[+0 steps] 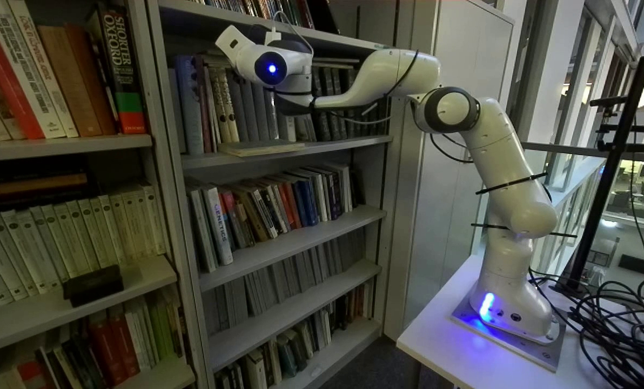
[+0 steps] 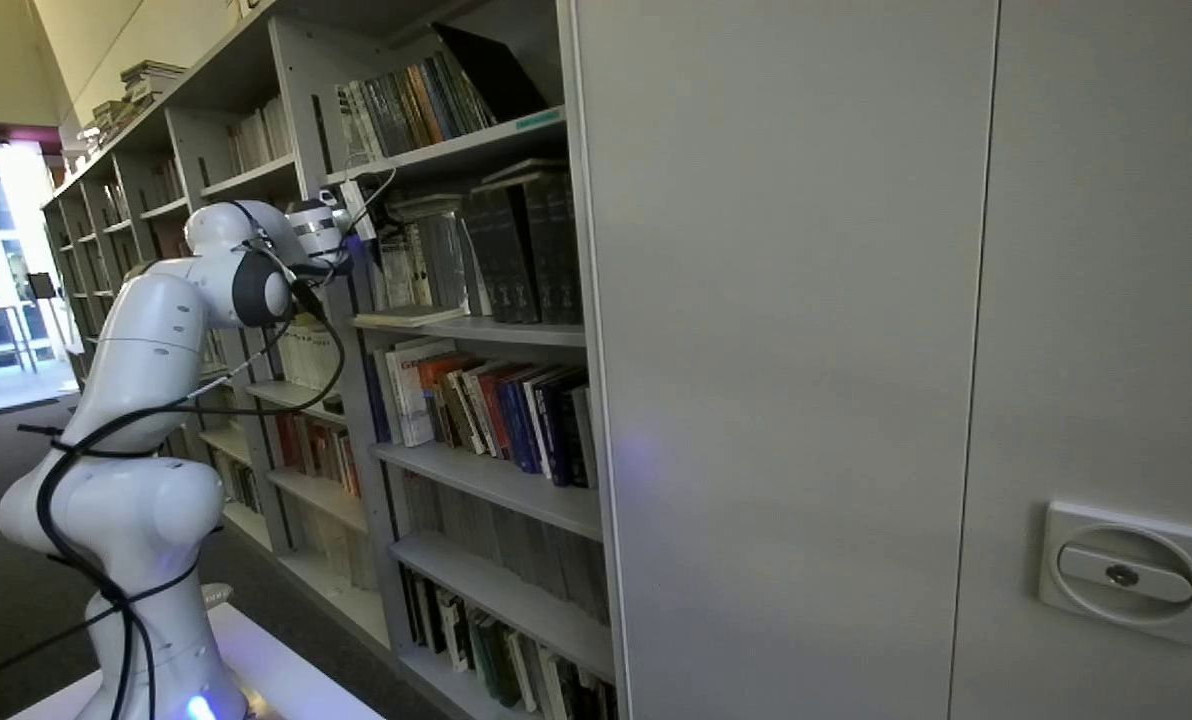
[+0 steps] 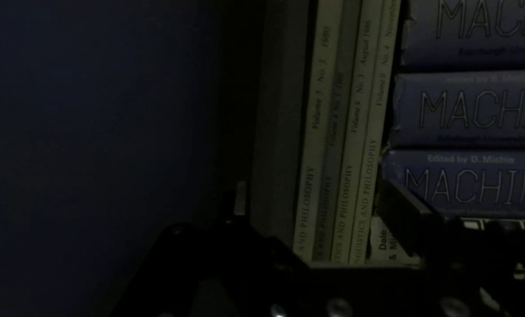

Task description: Pick up the book and arrange it on the shelf with the other books

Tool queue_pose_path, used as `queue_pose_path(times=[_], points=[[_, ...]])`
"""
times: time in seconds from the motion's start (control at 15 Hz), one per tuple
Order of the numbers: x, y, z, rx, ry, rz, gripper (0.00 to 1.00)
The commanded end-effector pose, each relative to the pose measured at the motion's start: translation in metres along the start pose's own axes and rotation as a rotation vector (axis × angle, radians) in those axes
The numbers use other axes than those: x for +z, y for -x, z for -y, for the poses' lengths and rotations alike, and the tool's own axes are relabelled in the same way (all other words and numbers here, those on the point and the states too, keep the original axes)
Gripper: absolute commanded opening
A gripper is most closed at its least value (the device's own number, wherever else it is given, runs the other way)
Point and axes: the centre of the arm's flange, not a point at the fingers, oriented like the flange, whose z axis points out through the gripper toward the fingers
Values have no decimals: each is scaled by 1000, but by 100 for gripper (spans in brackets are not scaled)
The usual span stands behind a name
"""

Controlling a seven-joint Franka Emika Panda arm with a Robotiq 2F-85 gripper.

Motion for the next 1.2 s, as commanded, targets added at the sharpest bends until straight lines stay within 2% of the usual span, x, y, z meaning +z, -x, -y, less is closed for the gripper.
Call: queue_pose_path(times=[0.0, 0.67, 0.73, 0.8, 1.13], points=[[-5, 5, -9, 15, 1, -25, 100], [-48, -1, -15, 48, 13, -65, 100], [-50, -1, -15, 46, 12, -64, 75], [-52, 0, -15, 47, 10, -63, 74], [-55, 10, -17, 51, 13, -50, 34]])
